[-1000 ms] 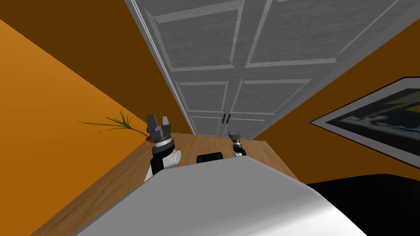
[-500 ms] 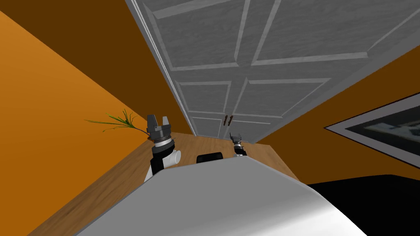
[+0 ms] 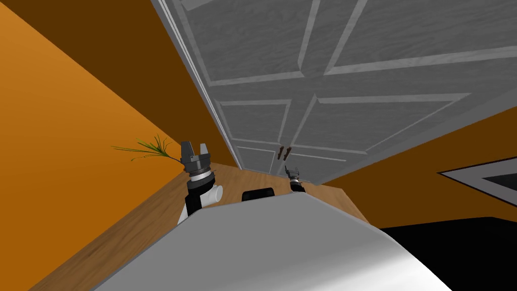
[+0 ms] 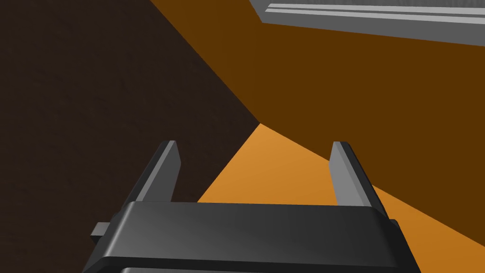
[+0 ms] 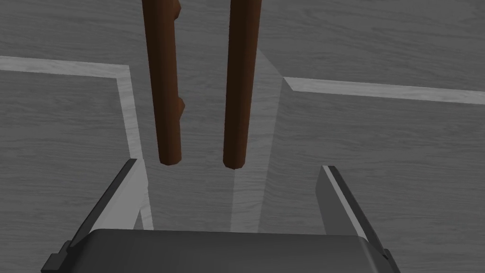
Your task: Pull the door open
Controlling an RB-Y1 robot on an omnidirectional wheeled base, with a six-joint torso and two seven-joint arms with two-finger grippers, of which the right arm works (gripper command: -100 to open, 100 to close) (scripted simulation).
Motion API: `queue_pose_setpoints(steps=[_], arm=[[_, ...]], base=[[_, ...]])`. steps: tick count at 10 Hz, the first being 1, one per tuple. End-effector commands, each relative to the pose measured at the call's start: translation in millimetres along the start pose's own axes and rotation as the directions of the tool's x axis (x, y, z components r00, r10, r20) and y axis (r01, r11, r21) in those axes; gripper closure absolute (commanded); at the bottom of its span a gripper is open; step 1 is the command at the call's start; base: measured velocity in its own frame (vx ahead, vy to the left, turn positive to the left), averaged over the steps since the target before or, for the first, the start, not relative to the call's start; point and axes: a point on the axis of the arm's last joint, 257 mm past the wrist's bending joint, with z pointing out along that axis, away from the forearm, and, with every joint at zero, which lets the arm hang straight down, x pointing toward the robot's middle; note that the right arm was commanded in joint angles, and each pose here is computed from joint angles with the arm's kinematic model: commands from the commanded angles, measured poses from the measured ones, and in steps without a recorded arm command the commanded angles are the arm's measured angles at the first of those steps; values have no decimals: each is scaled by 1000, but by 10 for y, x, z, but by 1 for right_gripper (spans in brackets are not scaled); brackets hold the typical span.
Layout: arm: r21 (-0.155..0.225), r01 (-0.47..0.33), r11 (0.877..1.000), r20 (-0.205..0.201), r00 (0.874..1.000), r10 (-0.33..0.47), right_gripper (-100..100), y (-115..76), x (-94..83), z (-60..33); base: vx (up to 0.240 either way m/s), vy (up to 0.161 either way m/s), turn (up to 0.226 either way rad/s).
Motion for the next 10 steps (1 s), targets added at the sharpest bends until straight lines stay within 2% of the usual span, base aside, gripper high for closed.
queue_pose_setpoints(steps=[1, 2, 3, 4, 6, 7, 9, 10], arm=[[-13, -21, 1000, 12, 1000, 21, -100, 81, -53, -1], [-8, -12, 1000, 8, 1000, 12, -100, 52, -40, -7], [-29, 3, 1000, 34, 999, -2, -100, 219, -137, -111], [-36, 9, 999, 42, 999, -8, -100, 270, -164, -141], [-68, 40, 997, 79, 996, -35, -100, 537, -281, -292], [-71, 43, 997, 82, 996, -37, -100, 563, -291, -306], [-96, 68, 993, 109, 992, -57, -100, 774, -366, -424], [-119, 91, 989, 134, 988, -75, -100, 969, -424, -534]], base=[[155, -74, 90], [68, -37, 24], [-60, -2, -120], [-156, -1, -97], [-175, 16, -87], [-131, 11, -52], [-96, -7, -71], [-97, -7, -97]])
